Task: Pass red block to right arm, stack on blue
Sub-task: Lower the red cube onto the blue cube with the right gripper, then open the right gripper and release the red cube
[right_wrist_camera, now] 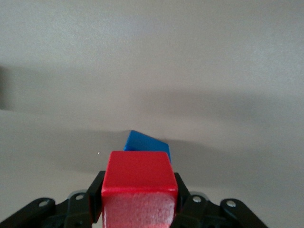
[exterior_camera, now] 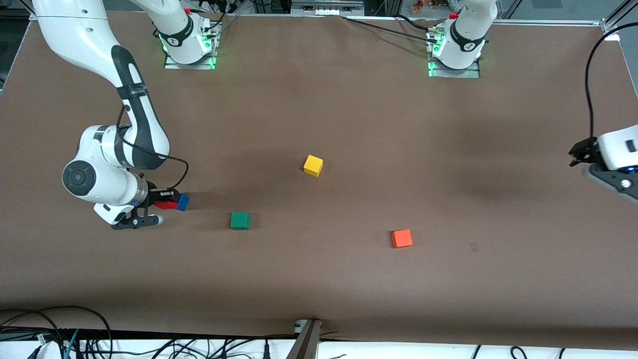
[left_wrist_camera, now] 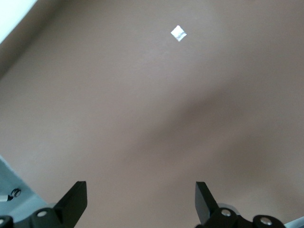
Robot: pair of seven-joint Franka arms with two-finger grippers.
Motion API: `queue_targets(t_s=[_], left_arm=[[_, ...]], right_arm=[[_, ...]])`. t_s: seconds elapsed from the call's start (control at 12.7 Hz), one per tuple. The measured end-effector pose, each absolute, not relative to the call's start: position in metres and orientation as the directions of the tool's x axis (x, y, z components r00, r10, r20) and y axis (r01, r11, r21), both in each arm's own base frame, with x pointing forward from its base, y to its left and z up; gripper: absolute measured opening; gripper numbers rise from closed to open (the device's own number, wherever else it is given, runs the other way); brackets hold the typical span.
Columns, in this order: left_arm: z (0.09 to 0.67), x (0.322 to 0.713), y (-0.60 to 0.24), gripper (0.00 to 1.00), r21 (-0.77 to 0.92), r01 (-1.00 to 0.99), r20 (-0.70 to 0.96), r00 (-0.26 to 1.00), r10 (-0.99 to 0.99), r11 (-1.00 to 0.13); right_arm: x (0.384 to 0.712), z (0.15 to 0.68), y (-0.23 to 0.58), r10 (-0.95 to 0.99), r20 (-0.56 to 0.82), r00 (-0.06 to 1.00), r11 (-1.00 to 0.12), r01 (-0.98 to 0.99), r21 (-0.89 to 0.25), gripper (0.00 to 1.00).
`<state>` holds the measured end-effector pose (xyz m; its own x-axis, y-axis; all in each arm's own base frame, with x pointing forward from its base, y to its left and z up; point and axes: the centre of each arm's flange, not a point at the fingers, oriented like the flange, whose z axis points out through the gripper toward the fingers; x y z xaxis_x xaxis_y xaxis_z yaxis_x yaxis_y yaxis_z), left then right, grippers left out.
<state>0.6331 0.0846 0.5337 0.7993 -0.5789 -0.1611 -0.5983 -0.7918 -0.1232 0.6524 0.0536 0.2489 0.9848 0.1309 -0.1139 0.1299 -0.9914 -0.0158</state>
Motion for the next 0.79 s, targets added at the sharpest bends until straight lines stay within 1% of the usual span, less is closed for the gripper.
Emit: queue_targets(t_s=[0.39, 0.47, 0.71, 0.79], left_arm=[[0.551, 0.623, 0.120, 1.00, -0.114, -0.539, -0.194, 0.836, -0.514, -0.834], [0.558, 0.621, 0.121, 1.00, -0.115, -0.535, -0.193, 0.839, -0.509, -0.837], [0.570, 0.620, 0.118, 1.00, -0.113, -0.533, -0.194, 0.840, -0.507, -0.839], [0.570, 0.619, 0.117, 1.00, -0.111, -0.533, -0.197, 0.839, -0.507, -0.839]], right_arm=[[0.650, 0.239, 0.051, 0.134, -0.134, 0.982, -0.991, 0.134, -0.007, 0.58], [0.650, 0.239, 0.051, 0.134, -0.133, 0.982, -0.991, 0.134, -0.006, 0.64], [0.662, 0.255, 0.053, 0.140, -0.095, 0.986, -0.990, 0.140, -0.003, 0.99], [0.668, 0.267, 0.055, 0.143, -0.080, 0.987, -0.990, 0.143, -0.003, 1.00]])
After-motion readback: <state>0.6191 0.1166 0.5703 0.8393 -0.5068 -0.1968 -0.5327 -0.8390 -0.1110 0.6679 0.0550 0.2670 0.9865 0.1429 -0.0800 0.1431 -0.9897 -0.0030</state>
